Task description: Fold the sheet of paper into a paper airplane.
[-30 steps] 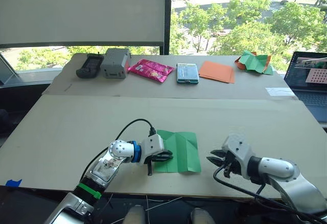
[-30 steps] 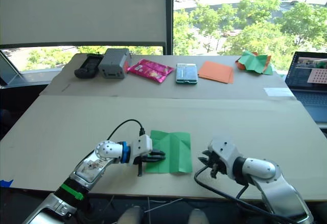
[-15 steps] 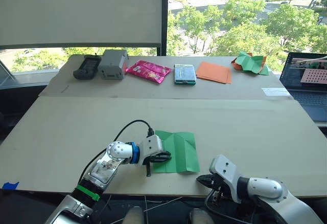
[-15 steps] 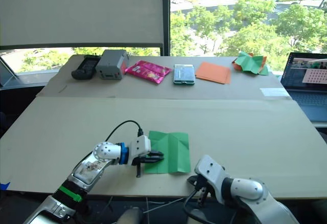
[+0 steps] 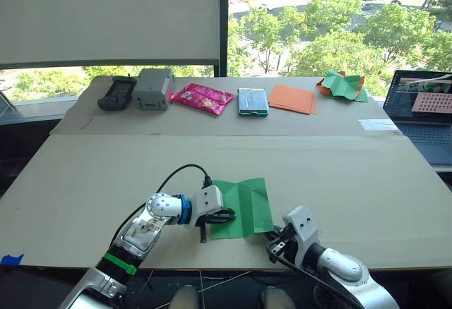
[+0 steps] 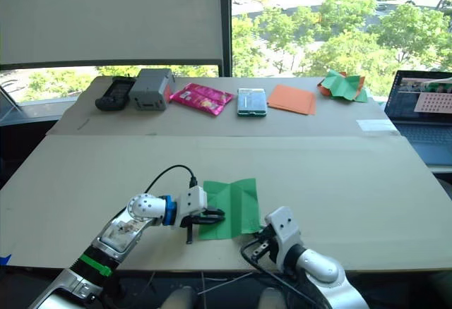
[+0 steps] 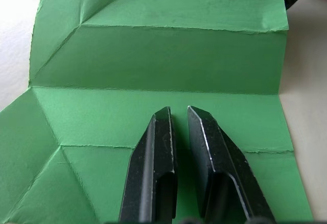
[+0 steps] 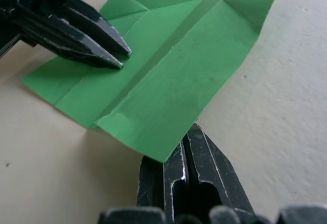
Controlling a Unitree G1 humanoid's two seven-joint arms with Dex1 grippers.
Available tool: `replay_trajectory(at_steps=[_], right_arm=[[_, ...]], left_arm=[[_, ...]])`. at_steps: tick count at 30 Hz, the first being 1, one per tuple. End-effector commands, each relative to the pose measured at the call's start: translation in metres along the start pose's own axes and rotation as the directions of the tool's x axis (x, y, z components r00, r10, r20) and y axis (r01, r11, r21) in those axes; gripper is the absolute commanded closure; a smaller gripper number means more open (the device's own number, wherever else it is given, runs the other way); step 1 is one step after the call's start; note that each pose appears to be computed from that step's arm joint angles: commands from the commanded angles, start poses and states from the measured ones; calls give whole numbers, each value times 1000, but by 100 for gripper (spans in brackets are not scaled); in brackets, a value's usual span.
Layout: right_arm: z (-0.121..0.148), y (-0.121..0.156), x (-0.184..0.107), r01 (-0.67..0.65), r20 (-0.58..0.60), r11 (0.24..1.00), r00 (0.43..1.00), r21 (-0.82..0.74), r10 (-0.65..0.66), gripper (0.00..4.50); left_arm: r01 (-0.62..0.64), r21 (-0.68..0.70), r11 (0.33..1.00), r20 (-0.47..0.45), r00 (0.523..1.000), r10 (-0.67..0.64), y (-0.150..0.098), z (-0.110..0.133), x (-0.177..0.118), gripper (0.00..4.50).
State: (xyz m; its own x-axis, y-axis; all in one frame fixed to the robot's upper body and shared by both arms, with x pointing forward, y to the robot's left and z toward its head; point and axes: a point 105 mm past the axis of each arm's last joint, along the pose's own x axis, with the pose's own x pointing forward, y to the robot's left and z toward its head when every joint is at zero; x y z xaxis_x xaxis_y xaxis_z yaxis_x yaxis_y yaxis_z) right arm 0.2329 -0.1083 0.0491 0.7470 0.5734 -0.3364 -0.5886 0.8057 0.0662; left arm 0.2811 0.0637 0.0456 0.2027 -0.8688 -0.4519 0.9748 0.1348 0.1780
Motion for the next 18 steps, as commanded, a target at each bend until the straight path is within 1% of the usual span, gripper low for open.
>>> replay_trajectory(at_steps=[1, 7, 9, 13, 18], right_arm=[[24, 4, 8, -43, 94, 999, 995, -19, 44, 449], [50, 17, 28, -144, 143, 986, 977, -85, 155, 449], [55, 24, 33, -181, 144, 978, 970, -104, 195, 449], [50, 32, 43, -229, 104, 965, 964, -131, 243, 449], [46, 35, 48, -269, 75, 953, 957, -139, 280, 449]], left_arm=[[30, -58, 998, -119, 992, -36, -10, -31, -1, 396], [-17, -62, 998, -118, 993, 10, -3, -30, -7, 396], [-37, -65, 997, -116, 993, 29, 0, -29, -11, 396], [-83, -71, 994, -110, 991, 75, 5, -26, -19, 396], [-176, -88, 981, -86, 982, 168, 12, -12, -43, 396]])
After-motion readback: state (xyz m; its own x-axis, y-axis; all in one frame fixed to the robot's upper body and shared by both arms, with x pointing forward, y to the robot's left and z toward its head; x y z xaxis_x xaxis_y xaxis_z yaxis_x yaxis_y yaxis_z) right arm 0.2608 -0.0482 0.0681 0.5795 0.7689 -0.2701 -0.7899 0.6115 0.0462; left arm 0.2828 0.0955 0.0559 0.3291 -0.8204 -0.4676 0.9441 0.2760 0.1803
